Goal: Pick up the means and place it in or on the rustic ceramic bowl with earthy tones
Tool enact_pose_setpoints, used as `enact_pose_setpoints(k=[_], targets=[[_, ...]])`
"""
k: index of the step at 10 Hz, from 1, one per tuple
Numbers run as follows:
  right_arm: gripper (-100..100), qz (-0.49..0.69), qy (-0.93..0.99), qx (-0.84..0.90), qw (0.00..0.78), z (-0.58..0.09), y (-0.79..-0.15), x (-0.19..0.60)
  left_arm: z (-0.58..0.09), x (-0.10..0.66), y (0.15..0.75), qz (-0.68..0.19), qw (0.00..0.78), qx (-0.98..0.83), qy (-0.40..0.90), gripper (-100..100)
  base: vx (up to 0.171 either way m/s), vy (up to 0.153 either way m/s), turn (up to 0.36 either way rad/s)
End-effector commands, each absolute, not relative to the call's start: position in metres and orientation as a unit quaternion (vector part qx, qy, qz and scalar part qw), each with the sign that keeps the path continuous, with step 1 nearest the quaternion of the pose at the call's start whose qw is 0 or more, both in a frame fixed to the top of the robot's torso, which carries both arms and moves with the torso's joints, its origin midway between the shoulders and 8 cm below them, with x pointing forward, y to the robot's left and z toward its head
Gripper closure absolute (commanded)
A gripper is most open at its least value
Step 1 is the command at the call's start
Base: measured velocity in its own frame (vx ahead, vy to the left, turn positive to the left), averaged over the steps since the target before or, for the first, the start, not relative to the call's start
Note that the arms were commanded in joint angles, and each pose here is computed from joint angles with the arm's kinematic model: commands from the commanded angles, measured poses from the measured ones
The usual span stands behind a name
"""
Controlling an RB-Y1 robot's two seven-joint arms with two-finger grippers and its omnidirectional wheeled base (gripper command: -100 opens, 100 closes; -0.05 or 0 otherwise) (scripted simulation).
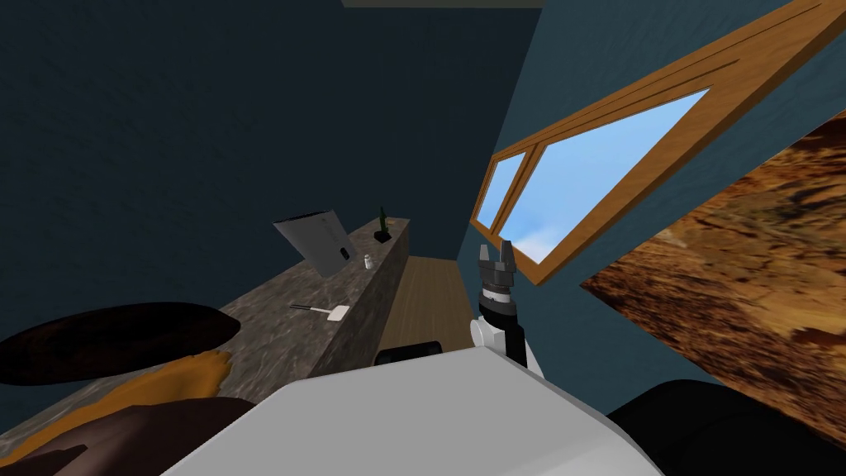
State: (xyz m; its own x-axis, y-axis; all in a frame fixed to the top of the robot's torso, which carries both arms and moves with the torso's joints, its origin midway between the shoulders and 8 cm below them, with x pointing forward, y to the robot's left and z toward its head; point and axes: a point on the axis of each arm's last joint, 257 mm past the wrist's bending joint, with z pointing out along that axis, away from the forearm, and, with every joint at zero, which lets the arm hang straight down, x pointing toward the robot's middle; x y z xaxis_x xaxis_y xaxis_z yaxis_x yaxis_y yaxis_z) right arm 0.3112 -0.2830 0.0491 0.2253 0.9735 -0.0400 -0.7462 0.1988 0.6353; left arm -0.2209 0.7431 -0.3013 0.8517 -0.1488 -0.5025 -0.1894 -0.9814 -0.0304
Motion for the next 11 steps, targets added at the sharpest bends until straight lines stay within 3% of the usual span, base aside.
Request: enact_pose_setpoints(k=[1, 11], targets=[[0, 0.580, 0.225, 0.253, 0.741, 0.049, -0.283, 0.311, -0.286, -0.211, 0.754, 0.253, 0.052, -0.963, 0.081, 100, -0.060, -0.126, 0.068], [0, 0.580, 0.225, 0.253, 0.741, 0.049, -0.283, 0.311, -0.222, -0.166, 0.792, 0.240, 0.097, -0.963, 0.077, 100, -0.041, -0.053, 0.028]])
